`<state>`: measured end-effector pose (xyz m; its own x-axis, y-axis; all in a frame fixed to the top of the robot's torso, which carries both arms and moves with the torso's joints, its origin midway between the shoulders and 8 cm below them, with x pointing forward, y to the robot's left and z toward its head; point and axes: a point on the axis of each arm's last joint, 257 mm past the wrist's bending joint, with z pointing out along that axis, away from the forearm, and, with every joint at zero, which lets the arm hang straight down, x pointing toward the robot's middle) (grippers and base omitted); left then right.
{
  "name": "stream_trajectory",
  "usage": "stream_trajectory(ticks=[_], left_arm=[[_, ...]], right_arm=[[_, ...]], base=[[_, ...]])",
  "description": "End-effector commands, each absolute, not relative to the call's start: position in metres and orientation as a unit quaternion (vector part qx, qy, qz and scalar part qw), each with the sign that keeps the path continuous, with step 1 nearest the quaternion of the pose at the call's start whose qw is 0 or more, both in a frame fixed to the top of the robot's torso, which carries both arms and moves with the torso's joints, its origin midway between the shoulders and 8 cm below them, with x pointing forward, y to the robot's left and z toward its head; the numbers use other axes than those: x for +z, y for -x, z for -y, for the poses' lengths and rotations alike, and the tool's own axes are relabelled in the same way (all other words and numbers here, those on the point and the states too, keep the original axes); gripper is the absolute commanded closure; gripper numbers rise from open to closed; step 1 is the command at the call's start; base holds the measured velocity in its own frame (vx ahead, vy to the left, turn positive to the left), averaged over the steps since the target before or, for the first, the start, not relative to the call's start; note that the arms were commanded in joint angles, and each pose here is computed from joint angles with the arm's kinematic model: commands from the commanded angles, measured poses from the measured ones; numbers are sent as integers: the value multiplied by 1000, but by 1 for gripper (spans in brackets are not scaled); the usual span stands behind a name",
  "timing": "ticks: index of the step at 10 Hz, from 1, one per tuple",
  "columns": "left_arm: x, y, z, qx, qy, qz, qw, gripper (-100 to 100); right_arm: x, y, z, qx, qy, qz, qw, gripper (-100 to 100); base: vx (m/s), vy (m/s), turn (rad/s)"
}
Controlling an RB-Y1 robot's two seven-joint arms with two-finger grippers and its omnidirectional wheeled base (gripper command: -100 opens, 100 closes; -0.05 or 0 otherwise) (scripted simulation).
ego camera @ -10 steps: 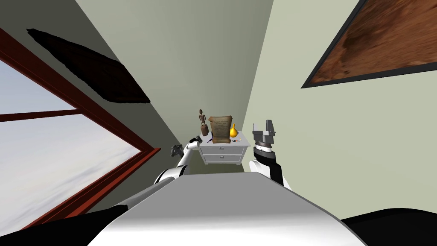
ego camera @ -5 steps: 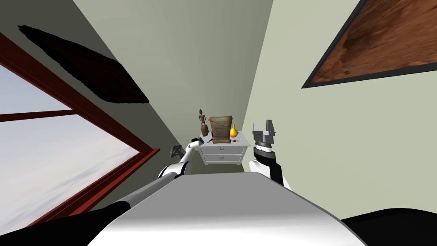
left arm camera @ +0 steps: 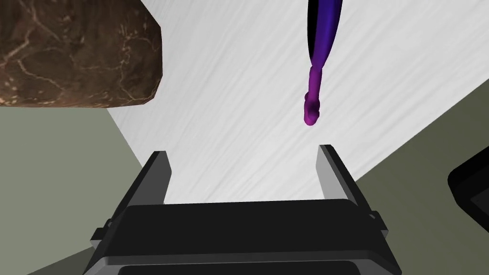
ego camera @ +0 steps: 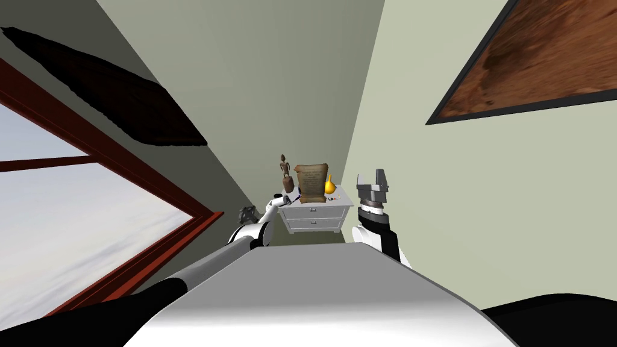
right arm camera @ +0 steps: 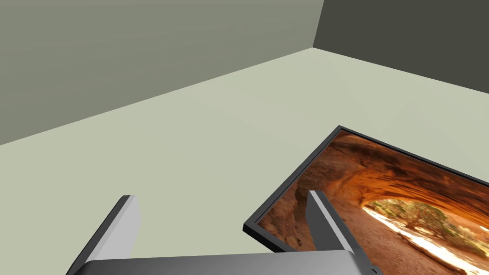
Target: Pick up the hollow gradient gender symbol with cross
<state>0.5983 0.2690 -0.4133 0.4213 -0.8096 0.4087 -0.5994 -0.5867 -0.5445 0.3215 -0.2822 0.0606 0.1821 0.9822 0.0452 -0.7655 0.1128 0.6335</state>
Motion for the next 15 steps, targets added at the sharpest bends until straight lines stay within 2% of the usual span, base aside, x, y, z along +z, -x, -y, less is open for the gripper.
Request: stream_trajectory(ticks=[1, 8, 9, 10, 12, 13, 15], left_arm=[[-424, -589, -255, -309, 836, -433, 133, -100], [-438, -575, -235, -277, 845, -448, 94, -100], [-438, -574, -235, -276, 845, -448, 93, 0], [-450, -566, -233, -276, 846, -447, 93, -100], [-453, -563, -233, -276, 846, -447, 93, -100], [-453, -563, -233, -276, 846, -447, 94, 100], [-454, -562, -232, -276, 846, -447, 92, 100]], right_arm=[[61, -322, 282, 608, -272, -199, 719, 0], [61, -322, 282, 608, -272, -199, 719, 0], [61, -322, 282, 608, -272, -199, 719, 0], [61, -322, 282, 608, -272, -199, 719, 0], [61, -322, 282, 608, -272, -199, 719, 0], [61, -322, 282, 608, -272, -199, 719, 0], [61, -322, 282, 608, -272, -199, 719, 0]], base=[[24, 22, -45], [15, 8, -26], [0, 0, 0], [64, 3, -19], [90, 5, -10], [9, 1, 1], [3, 0, 7]])
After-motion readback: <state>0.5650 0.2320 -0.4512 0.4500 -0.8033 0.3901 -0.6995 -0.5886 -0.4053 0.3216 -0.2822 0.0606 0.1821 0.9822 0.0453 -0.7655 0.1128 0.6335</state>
